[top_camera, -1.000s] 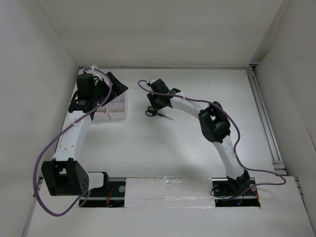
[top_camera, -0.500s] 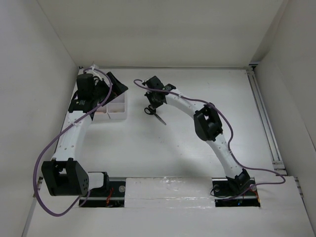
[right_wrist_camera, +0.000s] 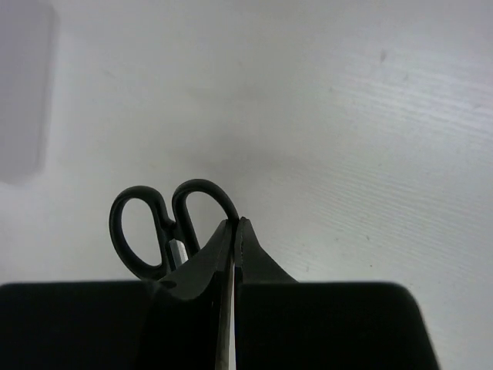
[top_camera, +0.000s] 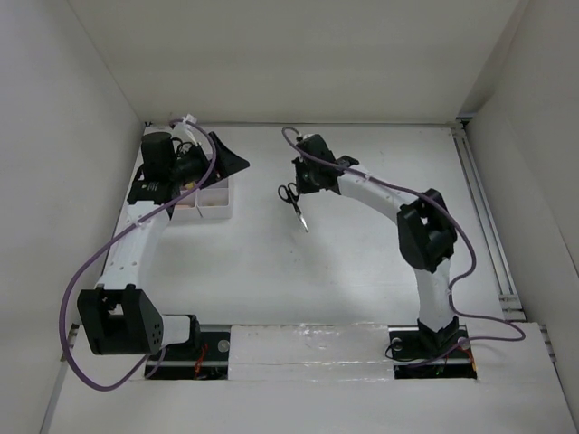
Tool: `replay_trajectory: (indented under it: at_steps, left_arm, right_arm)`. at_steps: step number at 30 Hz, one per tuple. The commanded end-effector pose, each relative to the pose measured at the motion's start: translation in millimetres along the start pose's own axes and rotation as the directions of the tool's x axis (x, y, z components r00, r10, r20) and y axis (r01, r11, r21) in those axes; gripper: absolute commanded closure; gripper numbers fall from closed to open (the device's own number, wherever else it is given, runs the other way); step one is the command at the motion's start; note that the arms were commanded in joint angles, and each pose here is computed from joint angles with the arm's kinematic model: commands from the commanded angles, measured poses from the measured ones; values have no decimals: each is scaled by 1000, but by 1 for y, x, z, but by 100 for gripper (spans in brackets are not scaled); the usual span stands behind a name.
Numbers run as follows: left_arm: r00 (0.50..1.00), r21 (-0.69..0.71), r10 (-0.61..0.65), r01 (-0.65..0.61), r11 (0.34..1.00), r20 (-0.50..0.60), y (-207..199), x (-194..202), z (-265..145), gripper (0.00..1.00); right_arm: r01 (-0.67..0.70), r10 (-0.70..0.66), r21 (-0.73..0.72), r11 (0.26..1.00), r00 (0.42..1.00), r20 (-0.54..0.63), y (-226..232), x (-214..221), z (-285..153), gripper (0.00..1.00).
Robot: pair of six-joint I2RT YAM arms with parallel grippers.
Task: Sort the stationery into containers
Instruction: Pick up the scissors from the center of the board, then place the scissors in the storage box.
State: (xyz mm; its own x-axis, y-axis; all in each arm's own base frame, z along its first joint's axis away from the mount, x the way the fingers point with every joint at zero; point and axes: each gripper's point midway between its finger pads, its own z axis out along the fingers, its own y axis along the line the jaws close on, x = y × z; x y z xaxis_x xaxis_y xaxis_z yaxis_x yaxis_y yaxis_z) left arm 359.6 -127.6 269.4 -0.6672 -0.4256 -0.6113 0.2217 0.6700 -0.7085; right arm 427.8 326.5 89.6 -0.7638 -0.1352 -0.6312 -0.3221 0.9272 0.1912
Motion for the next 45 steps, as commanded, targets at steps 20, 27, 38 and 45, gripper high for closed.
replay_trajectory:
  at_steps: [20,27,38,45]
  left_arm:
    - [985,280,174,-160,946,-24,-50,9,-15,5]
    - [987,258,160,-147,955,-28,-46,10,-14,19]
    - [988,221,155,-149,964,-8,-40,5,-12,34]
    - [987,224,161,-156,962,-1,-42,4,-14,64]
  right_arm:
    - [-242,395,-343,908,767,506,126,-147,-186,100]
    - [-208,398,-395,895,775,492,145,-151,-203,100]
    - [-163,383,-459,874,811,443,179,-132,-200,100]
    - [-154,378,-469,870,817,434,187,-131,-197,100]
